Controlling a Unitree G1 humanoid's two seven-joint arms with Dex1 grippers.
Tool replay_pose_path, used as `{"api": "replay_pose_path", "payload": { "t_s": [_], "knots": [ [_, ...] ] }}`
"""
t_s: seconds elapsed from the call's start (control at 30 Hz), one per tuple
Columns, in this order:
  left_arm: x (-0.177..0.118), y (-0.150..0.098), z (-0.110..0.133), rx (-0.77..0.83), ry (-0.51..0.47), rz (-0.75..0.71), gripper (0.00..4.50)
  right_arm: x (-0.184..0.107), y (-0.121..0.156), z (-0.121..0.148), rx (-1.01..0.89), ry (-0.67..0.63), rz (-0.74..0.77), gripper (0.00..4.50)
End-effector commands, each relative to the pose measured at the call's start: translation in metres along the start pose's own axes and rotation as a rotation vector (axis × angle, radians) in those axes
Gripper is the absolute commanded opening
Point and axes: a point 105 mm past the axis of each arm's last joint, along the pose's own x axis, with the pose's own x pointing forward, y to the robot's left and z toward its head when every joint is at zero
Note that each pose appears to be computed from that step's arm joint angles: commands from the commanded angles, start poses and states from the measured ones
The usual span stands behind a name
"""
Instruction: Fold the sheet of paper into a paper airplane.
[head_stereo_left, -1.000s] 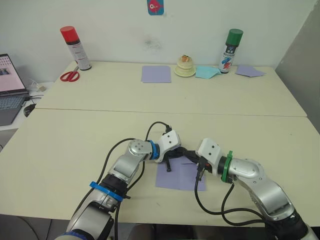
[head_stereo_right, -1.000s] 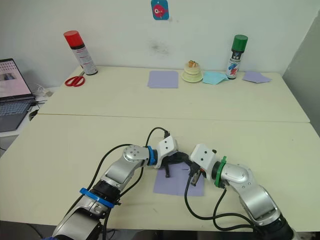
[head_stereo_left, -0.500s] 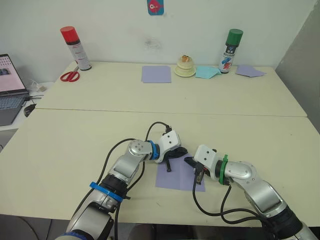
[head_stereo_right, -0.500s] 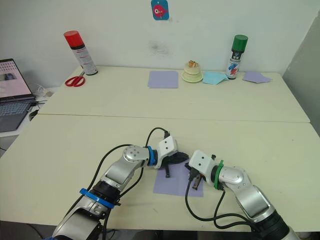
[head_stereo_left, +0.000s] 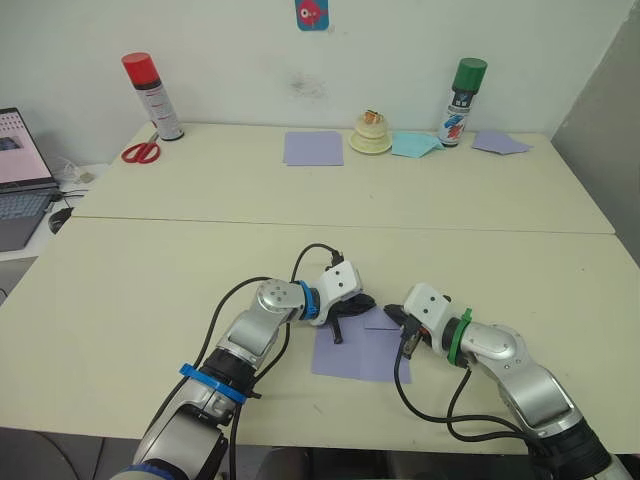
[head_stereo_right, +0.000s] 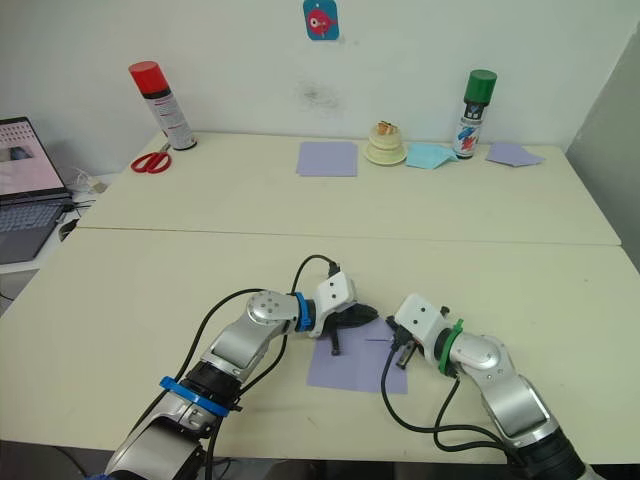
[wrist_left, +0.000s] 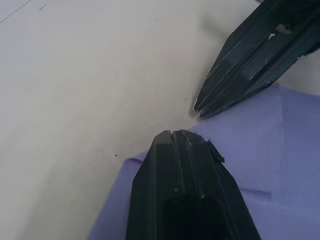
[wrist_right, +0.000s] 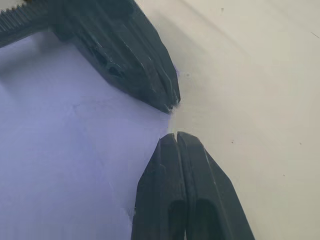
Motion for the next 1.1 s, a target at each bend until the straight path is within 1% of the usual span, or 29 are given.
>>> {"api": "replay_pose_path", "payload": {
  "t_s": [0.03, 0.07, 0.2, 0.27, 0.37, 0.5, 0.73, 1.0, 1.1],
  "knots": [
    [0.001, -0.009, -0.031, -0.054, 0.109, -0.02, 0.0, -0.005, 0.007, -0.01, -0.015, 0.038, 0.022, 0.02],
    [0.001, -0.009, -0.031, -0.054, 0.109, -0.02, 0.0, -0.006, 0.007, -0.009, -0.017, 0.032, 0.019, 0.02],
    [0.001, -0.009, -0.031, -0.054, 0.111, -0.023, 0.0, -0.008, -0.005, 0.011, -0.073, -0.072, -0.083, 0.02],
    [0.001, -0.01, -0.031, -0.054, 0.11, -0.026, 0.0, -0.01, -0.012, 0.022, -0.067, -0.132, -0.13, 0.02],
    [0.002, -0.011, -0.031, -0.053, 0.11, -0.031, 0.0, -0.01, -0.009, 0.031, -0.041, -0.181, -0.11, 0.02],
    [0.003, -0.011, -0.03, -0.051, 0.107, -0.036, 0.0, -0.007, 0.003, 0.024, -0.028, -0.141, -0.031, 0.02],
    [0.004, -0.012, -0.029, -0.051, 0.105, -0.037, 0.0, -0.003, 0.012, 0.009, -0.025, -0.068, 0.021, 0.02],
    [0.004, -0.012, -0.03, -0.05, 0.106, -0.041, 0.0, -0.005, 0.015, -0.01, -0.025, 0.032, 0.033, 0.02],
    [0.004, -0.012, -0.029, -0.049, 0.107, -0.042, 0.0, -0.009, 0.017, -0.017, 0.01, 0.059, 0.04, 0.02]
  ]
}}
